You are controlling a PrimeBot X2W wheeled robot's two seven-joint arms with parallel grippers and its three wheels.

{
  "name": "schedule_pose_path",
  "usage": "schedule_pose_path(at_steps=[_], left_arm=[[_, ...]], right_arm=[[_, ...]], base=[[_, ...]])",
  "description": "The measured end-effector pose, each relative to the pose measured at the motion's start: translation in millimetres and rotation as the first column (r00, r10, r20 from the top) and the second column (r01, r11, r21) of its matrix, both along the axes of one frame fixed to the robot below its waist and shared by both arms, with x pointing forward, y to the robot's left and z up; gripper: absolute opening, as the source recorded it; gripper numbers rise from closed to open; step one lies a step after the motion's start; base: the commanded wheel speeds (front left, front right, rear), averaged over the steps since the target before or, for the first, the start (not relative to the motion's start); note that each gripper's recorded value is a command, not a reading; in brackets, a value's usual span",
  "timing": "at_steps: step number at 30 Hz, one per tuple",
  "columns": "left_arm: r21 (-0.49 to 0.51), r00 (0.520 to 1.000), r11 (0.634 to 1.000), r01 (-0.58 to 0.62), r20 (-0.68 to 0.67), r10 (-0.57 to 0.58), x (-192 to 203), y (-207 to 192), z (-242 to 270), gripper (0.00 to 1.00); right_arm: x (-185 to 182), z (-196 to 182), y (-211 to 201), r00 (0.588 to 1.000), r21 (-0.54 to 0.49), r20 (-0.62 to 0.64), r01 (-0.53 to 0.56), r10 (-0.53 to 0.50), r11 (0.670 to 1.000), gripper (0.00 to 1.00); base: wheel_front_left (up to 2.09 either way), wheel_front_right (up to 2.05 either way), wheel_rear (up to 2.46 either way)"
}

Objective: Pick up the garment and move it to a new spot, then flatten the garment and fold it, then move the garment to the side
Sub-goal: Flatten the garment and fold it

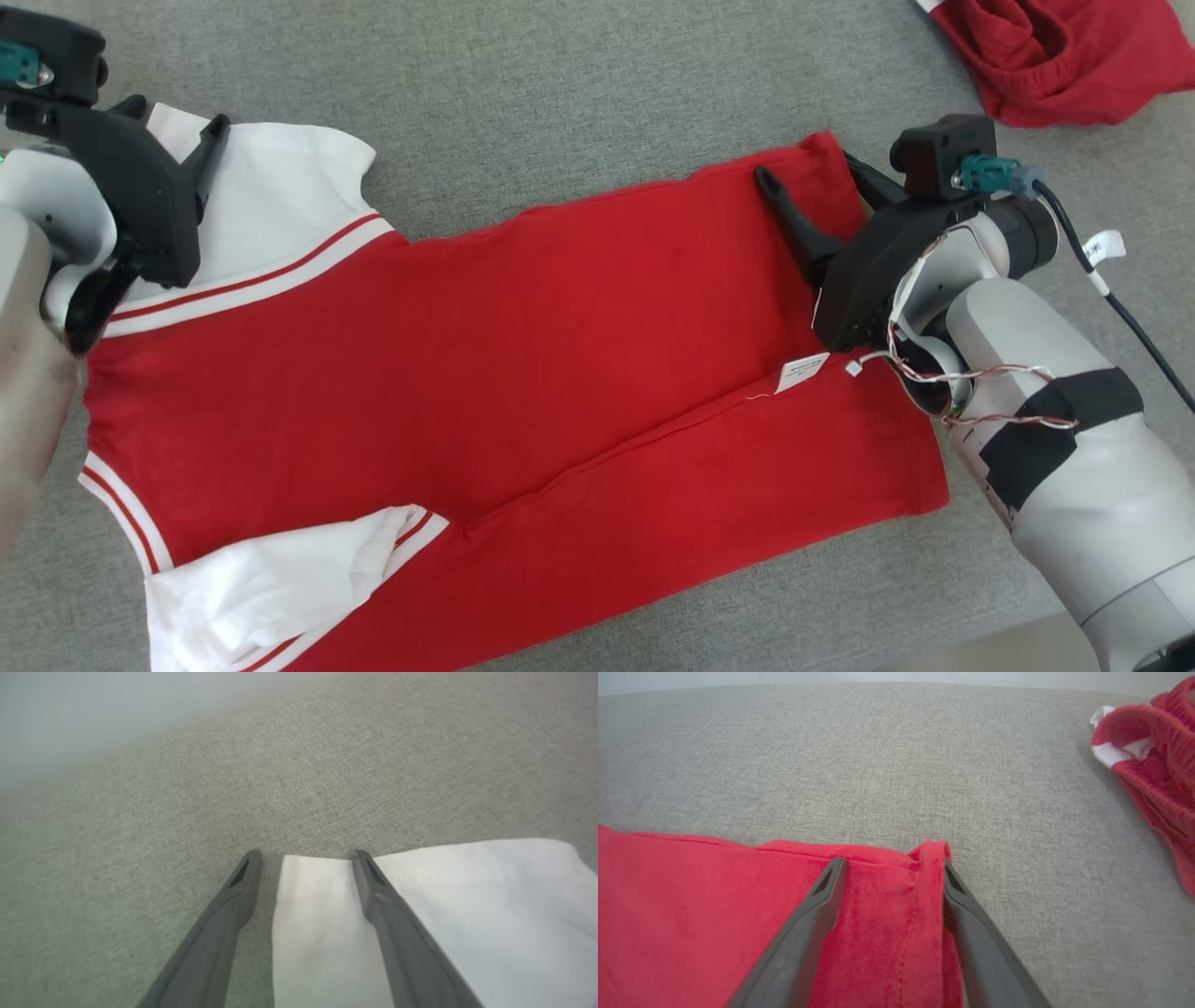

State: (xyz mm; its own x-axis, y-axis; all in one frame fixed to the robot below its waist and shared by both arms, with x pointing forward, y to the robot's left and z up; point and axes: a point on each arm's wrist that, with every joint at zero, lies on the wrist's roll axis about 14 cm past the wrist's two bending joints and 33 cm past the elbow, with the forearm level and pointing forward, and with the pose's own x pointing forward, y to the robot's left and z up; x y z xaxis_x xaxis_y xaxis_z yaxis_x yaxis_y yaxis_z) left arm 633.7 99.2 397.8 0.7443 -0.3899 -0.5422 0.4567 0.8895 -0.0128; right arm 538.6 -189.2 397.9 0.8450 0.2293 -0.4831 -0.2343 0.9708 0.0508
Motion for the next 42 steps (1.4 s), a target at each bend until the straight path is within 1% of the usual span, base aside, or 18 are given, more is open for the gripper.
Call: schedule_pose_path(at_steps=[1, 2, 3, 7, 9, 12, 16, 23, 26, 32, 36, 38, 41, 42], left_arm=[[0.002, 1.0, 1.0, -0.007, -0.021, 0.007, -1, 1, -2, 0.65], [-0.002, 0.999, 1.0, -0.008, -0.031, 0.008, -1, 0, -2, 0.19], [-0.01, 0.999, 1.0, -0.009, -0.035, 0.009, -2, -1, -3, 0.0], [-0.024, 1.0, 1.0, -0.006, -0.027, 0.005, -3, -2, 0, 0.0], [-0.039, 1.0, 0.999, -0.004, 0.001, 0.004, -3, -2, 6, 0.0], [-0.104, 0.996, 0.995, -0.007, 0.084, 0.016, 0, -5, 29, 0.0], [-0.171, 0.979, 0.985, 0.019, 0.203, 0.016, -3, -10, 65, 0.0], [-0.273, 0.941, 0.961, 0.052, 0.334, 0.044, -27, -6, 107, 0.0], [-0.312, 0.926, 0.947, 0.07, 0.373, 0.054, -43, -5, 122, 0.0], [-0.395, 0.912, 0.917, 0.061, 0.395, 0.11, -85, -1, 132, 0.0], [-0.439, 0.909, 0.899, 0.011, 0.379, 0.174, -116, 9, 128, 0.0], [-0.467, 0.908, 0.884, -0.019, 0.362, 0.211, -132, 12, 126, 0.0], [-0.501, 0.913, 0.864, -0.044, 0.332, 0.239, -159, 10, 122, 0.0], [-0.502, 0.913, 0.863, -0.06, 0.321, 0.25, -166, 12, 119, 0.0]], right_arm=[[1, 0, 1, 1.0, 0.001, -0.001, -0.002, 0.002, 1.0, 0.17], [3, 0, 2, 1.0, 0.003, 0.0, -0.004, 0.004, 1.0, 0.0], [5, 1, 4, 1.0, 0.008, 0.003, -0.004, 0.004, 1.0, 0.0], [9, -1, 6, 1.0, 0.027, 0.0, 0.008, -0.008, 1.0, 0.0], [12, 3, 5, 1.0, 0.036, 0.025, 0.015, -0.016, 0.999, 0.0], [13, 9, 4, 0.998, 0.047, 0.06, 0.025, -0.028, 0.999, 0.0], [9, 21, 4, 0.992, 0.06, 0.125, 0.022, -0.029, 0.998, 0.0], [-6, 36, 2, 0.981, 0.093, 0.19, 0.02, -0.037, 0.995, 0.0], [-15, 40, 1, 0.979, 0.105, 0.201, 0.016, -0.037, 0.994, 0.0], [-33, 42, 4, 0.977, 0.153, 0.21, 0.011, -0.044, 0.988, 0.0], [-47, 40, 1, 0.977, 0.18, 0.205, 0.022, -0.06, 0.983, 0.0], [-55, 38, 0, 0.978, 0.195, 0.199, 0.029, -0.069, 0.98, 0.0], [-65, 37, -2, 0.977, 0.221, 0.195, 0.042, -0.086, 0.974, 0.0], [-68, 36, -4, 0.977, 0.223, 0.194, 0.046, -0.09, 0.974, 0.0]], base=[[0.0, 0.0, 0.0], [0.0, 0.0, 0.0], [0.0, 0.0, 0.0], [0.0, 0.0, 0.0], [0.0, 0.0, 0.0], [0.0, 0.0, 0.0], [0.0, 0.0, 0.0], [0.0, 0.0, 0.0], [0.0, 0.0, 0.0], [0.0, 0.0, 0.0], [0.0, 0.0, 0.0], [0.0, 0.0, 0.0], [0.0, 0.0, 0.0], [0.0, 0.0, 0.0]])
